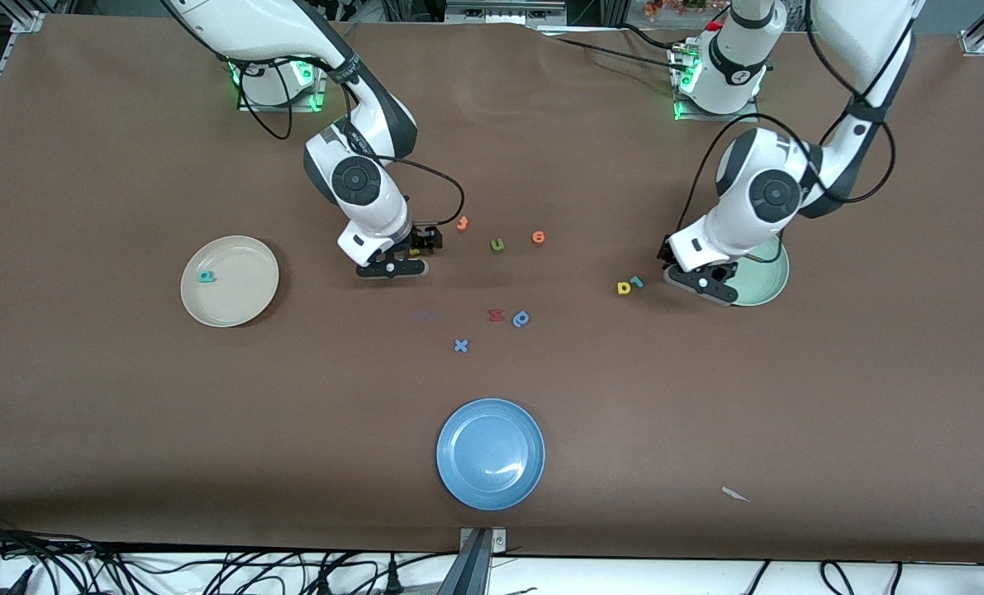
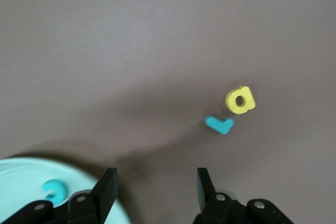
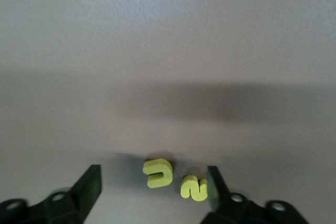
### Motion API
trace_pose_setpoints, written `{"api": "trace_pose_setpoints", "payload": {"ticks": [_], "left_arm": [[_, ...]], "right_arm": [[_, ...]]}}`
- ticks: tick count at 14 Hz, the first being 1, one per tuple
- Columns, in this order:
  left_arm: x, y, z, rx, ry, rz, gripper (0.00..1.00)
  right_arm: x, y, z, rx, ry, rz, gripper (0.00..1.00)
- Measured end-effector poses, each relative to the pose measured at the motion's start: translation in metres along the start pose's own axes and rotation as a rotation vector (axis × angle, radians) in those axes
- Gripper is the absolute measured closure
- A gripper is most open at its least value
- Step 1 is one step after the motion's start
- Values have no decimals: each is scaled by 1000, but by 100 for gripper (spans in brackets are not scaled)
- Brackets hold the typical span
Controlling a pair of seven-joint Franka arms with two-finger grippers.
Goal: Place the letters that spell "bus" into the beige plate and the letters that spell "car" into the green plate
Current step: 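Reach the right gripper to the yellow u while the left gripper reaches the cyan l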
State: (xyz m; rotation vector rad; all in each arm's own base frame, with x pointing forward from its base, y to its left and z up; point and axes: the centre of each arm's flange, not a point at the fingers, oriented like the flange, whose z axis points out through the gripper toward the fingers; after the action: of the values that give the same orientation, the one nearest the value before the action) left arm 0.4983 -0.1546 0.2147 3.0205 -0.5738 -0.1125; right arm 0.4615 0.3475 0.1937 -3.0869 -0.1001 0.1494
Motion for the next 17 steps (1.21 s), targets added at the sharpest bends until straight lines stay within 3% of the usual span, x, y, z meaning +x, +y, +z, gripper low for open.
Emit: {"api": "trace_pose_setpoints", "payload": {"ticks": [1, 4, 5, 8, 17], "left_arm": [[2, 10, 9, -7, 2, 16, 31], [12, 43, 22, -20, 13, 58, 30], [14, 50, 23, -21, 14, 69, 30], [16, 59, 30, -26, 25, 87, 26], [14, 59, 43, 29, 14, 190, 30]], "right_arm": [[-1, 0, 2, -4, 3, -11, 25], [-5, -5, 2, -20, 15, -51, 28], [-6, -6, 4, -22, 13, -55, 35], [-9, -8, 7, -21, 13, -61, 36], [-12, -13, 19, -9, 18, -70, 38]]}}
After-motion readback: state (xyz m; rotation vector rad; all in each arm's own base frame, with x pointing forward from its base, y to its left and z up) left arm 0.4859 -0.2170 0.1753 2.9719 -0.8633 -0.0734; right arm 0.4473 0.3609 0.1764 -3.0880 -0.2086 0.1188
